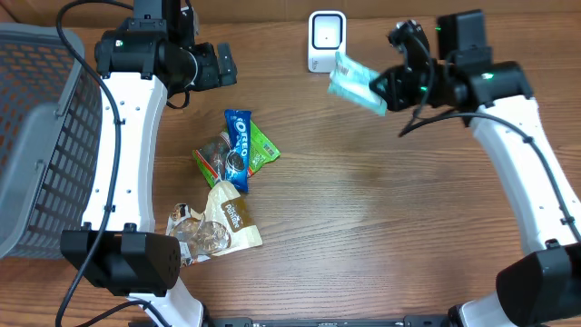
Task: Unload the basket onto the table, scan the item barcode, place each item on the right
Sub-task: 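Lift the tissue pack and hold it up to the white scanner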
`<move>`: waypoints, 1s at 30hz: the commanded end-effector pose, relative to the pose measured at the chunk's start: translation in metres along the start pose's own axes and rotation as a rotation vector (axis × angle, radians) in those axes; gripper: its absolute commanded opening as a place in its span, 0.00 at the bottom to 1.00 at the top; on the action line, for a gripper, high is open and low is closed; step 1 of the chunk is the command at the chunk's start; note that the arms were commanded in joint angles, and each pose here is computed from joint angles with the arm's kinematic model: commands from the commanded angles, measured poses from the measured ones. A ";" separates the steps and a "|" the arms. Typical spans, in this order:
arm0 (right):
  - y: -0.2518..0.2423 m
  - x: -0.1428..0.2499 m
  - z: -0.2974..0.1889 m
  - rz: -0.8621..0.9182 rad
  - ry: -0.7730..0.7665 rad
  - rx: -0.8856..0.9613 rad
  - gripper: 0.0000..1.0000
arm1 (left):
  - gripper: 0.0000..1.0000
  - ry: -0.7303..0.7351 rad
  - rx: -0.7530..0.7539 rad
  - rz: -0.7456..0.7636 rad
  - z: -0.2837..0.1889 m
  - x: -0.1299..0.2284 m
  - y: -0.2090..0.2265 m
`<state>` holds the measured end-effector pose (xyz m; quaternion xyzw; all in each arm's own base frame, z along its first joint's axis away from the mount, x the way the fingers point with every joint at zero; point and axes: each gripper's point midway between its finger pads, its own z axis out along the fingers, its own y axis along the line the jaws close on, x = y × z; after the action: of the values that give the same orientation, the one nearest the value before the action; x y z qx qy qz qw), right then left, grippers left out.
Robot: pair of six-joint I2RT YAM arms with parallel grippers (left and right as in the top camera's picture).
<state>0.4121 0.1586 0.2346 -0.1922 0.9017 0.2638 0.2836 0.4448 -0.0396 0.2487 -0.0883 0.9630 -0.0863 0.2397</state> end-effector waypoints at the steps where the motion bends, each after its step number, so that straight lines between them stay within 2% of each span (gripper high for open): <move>1: -0.030 -0.046 0.007 -0.036 -0.146 0.470 0.04 | 1.00 -0.013 -0.001 -0.005 -0.002 -0.003 -0.002; 3: -0.039 -0.060 0.007 -0.067 -0.204 0.621 0.04 | 1.00 -0.013 -0.001 -0.005 -0.002 -0.003 -0.002; 4: -0.044 -0.074 0.010 -0.127 -0.252 0.765 0.04 | 1.00 -0.012 -0.001 -0.005 -0.002 -0.003 -0.002; 6: -0.047 -0.083 0.015 -0.204 -0.270 0.874 0.04 | 1.00 -0.013 -0.001 -0.005 -0.002 -0.003 -0.002; 10: -0.060 -0.101 0.029 -0.348 -0.288 1.093 0.04 | 1.00 -0.013 -0.001 -0.005 -0.002 -0.003 -0.002; 13: -0.078 -0.112 0.058 -0.542 -0.237 1.266 0.04 | 1.00 -0.013 -0.001 -0.005 -0.002 -0.003 -0.002; 20: -0.094 -0.110 0.099 -0.731 -0.155 1.332 0.04 | 1.00 -0.013 -0.001 -0.005 -0.002 -0.003 -0.002; 24: -0.098 -0.103 0.127 -0.911 -0.054 1.313 0.04 | 1.00 -0.012 -0.001 -0.005 -0.002 -0.003 -0.002; 30: -0.087 -0.115 0.141 -0.980 -0.131 1.247 0.04 | 1.00 -0.013 -0.001 -0.005 -0.002 -0.003 -0.002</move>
<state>0.5954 0.1796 0.1588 -0.3304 0.7001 -0.4422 0.4530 0.4448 -0.0396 0.2487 -0.0883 0.9630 -0.0861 0.2397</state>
